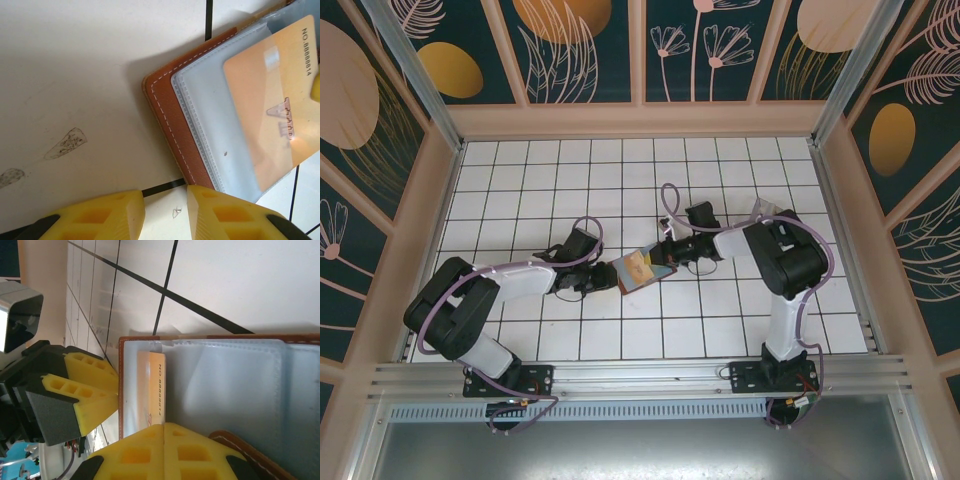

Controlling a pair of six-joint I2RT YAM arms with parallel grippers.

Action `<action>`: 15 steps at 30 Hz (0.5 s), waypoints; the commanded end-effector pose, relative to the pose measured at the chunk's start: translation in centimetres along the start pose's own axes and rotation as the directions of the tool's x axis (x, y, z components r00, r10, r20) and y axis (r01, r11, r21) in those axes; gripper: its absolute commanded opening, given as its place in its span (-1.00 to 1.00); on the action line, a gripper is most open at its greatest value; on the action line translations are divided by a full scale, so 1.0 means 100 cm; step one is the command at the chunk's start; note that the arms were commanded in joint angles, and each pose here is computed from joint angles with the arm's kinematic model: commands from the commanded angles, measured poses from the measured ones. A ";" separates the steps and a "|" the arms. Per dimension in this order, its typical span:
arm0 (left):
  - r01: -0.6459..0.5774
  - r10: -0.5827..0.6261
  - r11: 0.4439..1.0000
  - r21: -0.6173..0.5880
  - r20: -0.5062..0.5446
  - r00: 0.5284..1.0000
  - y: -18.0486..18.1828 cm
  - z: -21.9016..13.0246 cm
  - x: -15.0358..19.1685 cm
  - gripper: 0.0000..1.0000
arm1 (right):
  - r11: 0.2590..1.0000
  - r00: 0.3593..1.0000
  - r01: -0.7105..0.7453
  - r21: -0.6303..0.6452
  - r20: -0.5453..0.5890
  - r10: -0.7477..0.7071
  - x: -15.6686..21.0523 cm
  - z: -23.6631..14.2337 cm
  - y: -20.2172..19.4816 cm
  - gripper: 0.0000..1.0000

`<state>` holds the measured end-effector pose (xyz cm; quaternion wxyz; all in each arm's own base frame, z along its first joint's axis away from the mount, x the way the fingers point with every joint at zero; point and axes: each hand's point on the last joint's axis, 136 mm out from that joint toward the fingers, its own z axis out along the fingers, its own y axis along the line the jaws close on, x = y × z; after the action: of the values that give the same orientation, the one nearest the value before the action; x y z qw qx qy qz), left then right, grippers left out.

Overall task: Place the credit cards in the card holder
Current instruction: Insert the credit card into the card slot.

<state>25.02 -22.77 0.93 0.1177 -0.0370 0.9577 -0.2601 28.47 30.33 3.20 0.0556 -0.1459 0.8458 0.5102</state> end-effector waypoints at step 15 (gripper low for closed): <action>0.024 -0.009 0.981 -0.194 0.077 0.997 0.057 0.017 -0.008 -0.35 | 0.992 0.998 0.015 0.128 -0.058 -0.007 0.023 0.023 0.005 -0.85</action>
<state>25.00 -22.69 0.91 0.1179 -0.0378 0.9572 -0.2615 27.23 32.42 2.71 0.0575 -0.1522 0.8630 0.4784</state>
